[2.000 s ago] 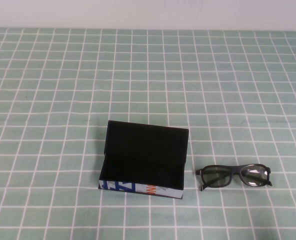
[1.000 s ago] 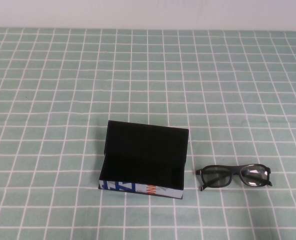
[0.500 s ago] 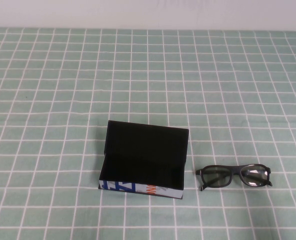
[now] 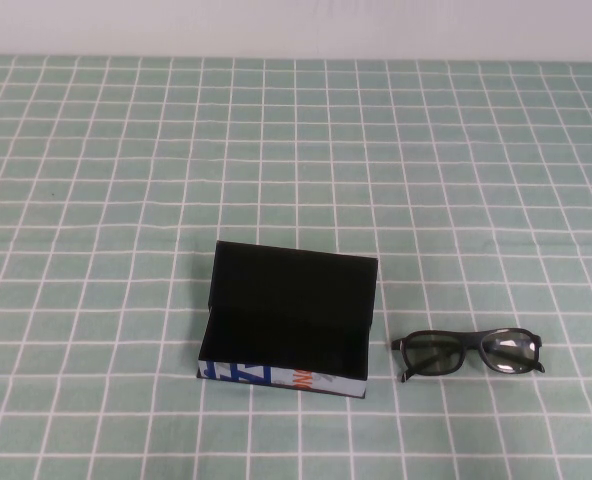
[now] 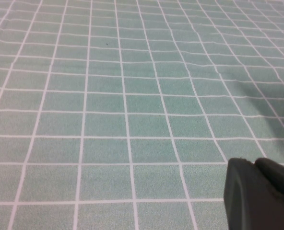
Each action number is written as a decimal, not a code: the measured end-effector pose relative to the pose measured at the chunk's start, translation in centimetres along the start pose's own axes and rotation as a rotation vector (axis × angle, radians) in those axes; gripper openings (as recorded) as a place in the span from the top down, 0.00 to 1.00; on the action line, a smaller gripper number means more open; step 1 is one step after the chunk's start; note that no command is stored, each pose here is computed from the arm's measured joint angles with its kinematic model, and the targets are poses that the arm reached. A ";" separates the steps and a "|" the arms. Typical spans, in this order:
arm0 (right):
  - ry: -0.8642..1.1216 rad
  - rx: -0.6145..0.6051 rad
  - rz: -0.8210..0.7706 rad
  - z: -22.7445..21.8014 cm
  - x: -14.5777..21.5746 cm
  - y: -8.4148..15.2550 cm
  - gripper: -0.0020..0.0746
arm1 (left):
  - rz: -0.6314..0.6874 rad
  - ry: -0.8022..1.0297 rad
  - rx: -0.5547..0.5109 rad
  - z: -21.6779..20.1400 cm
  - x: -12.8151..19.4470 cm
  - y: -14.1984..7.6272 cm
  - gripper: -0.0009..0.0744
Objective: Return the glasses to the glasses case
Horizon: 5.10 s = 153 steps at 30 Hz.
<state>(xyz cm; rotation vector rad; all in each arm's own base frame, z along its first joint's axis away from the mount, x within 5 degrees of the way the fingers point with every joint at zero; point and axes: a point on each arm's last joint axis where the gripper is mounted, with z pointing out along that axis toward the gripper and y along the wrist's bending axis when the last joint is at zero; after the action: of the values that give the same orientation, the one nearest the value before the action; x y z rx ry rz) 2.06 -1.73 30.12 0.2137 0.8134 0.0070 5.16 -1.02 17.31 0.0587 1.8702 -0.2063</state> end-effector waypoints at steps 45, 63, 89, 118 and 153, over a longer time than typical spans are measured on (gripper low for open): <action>1.527 -1.273 -0.727 20.1 11.1 11.1 0.99 | -0.001 0.000 -0.002 0.0 0.0 0.0 0.99; 1.607 -1.534 -0.742 14.1 19.8 16.5 0.75 | -0.001 0.000 -0.002 0.0 0.0 0.0 0.99; 1.646 -1.510 -0.866 8.7 27.8 14.4 0.41 | -0.001 0.000 -0.002 0.0 0.0 0.0 0.99; 1.580 -1.486 -0.878 10.2 26.4 14.9 0.41 | -0.001 0.000 -0.002 0.0 0.0 0.0 0.99; 1.635 -1.565 -0.937 8.7 29.5 14.4 0.73 | -0.001 0.000 -0.002 0.0 0.0 0.0 0.99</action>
<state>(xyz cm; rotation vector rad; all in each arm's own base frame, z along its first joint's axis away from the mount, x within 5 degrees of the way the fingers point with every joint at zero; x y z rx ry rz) 29.73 13.36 17.42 -1.9165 2.1628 -0.0720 5.16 -1.01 17.31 0.0566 1.8702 -0.2047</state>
